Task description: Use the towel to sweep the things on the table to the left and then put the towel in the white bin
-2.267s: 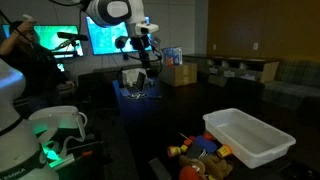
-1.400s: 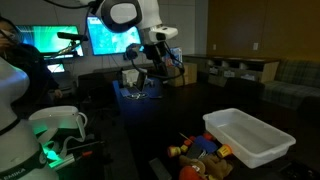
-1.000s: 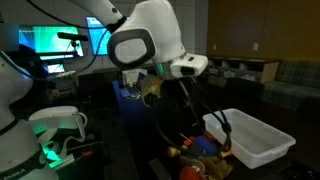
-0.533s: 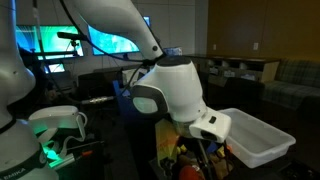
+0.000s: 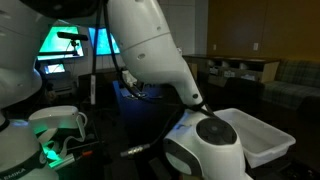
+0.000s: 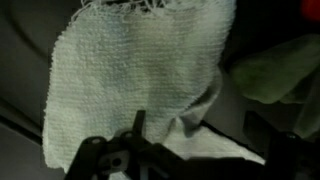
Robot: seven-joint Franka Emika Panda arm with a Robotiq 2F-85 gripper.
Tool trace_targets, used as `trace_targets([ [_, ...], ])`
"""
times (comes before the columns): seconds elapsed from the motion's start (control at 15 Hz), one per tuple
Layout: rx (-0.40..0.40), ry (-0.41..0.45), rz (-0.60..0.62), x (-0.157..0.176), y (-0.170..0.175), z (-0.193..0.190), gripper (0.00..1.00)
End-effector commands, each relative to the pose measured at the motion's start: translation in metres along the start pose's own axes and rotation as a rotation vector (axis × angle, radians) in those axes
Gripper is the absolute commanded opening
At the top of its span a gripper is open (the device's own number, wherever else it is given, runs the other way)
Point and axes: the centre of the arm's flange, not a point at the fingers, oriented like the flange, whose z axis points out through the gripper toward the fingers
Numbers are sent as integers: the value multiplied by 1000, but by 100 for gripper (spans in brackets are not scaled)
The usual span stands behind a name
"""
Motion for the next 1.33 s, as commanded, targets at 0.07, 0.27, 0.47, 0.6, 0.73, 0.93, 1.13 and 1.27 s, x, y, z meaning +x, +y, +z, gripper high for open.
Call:
trace_targets([
  [0.07, -26, 5, 26, 20, 32, 67, 100],
  [0.27, -43, -5, 20, 24, 37, 86, 100],
  [0.47, -55, -21, 3, 30, 37, 86, 100],
  [0.6, -59, -33, -6, 30, 36, 84, 88],
  [0.73, -69, -47, -17, 30, 35, 80, 70],
  [0.93, -81, -71, -33, 24, 37, 71, 46],
  [1.13, -114, -98, -45, 9, 47, 63, 24],
  [1.27, -155, -107, -41, 0, 56, 62, 8],
])
